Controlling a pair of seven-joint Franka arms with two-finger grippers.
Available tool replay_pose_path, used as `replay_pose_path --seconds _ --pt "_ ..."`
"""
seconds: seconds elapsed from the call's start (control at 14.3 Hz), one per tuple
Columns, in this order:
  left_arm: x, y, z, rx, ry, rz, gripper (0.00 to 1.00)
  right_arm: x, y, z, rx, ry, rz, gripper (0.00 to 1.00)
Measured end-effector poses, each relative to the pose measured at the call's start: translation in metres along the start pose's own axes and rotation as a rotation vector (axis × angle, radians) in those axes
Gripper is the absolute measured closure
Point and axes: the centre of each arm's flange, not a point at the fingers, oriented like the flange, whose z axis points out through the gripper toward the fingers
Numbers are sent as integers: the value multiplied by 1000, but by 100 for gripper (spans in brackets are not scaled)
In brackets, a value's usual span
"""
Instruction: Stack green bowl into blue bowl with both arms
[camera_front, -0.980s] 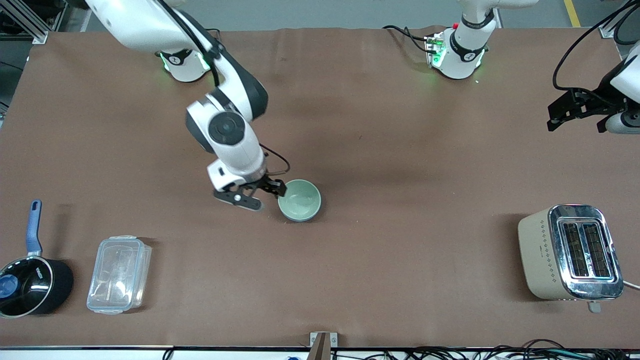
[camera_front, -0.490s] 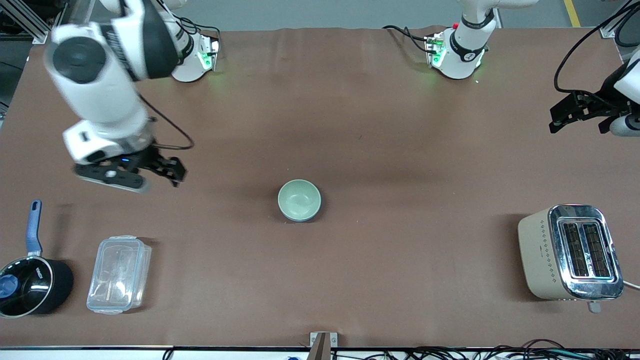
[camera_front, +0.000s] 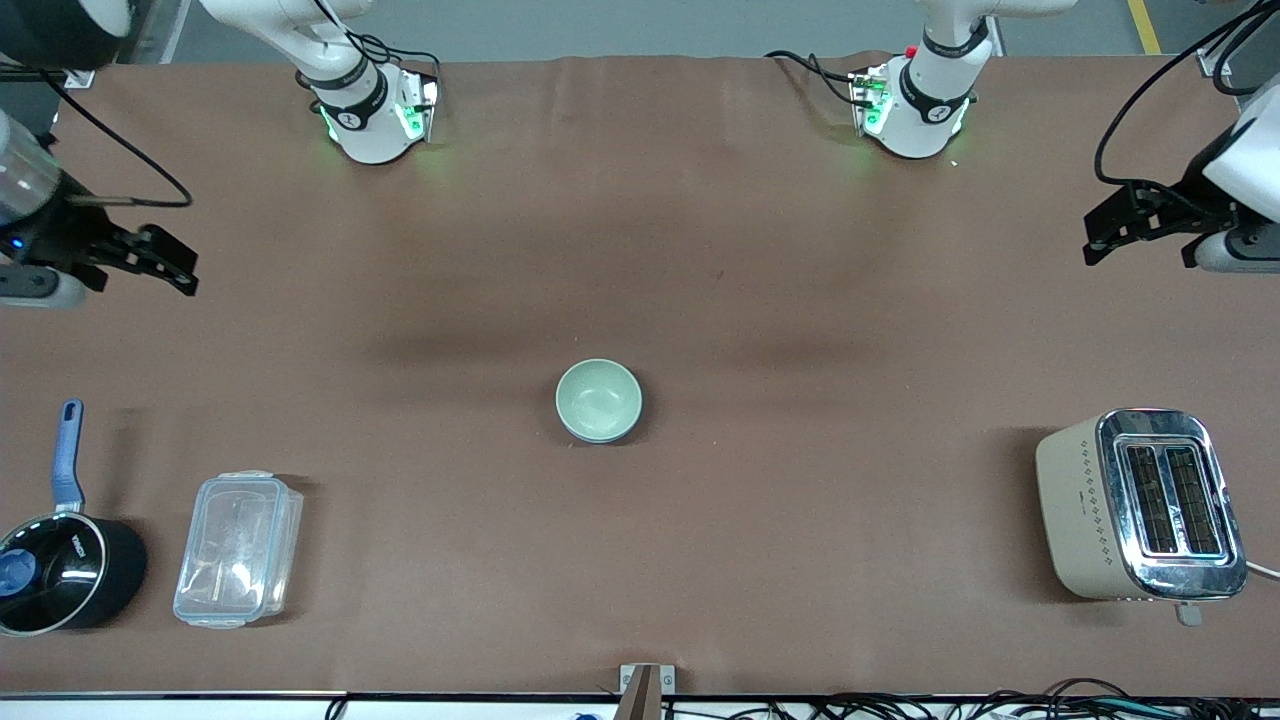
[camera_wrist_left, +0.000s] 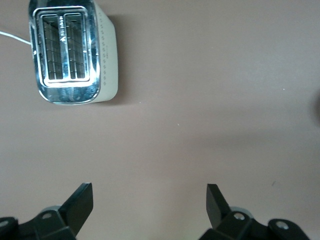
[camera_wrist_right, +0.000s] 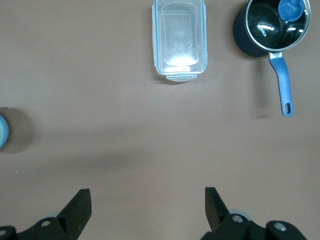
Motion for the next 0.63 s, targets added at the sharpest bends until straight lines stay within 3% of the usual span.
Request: replay_pose_path --seconds 0.21,0.63 --pt "-3 3 4 0 -9 5 0 -2 7 -39 24 51 12 0" --pt "-4 3 7 0 -8 6 0 5 10 -37 35 8 -3 0"
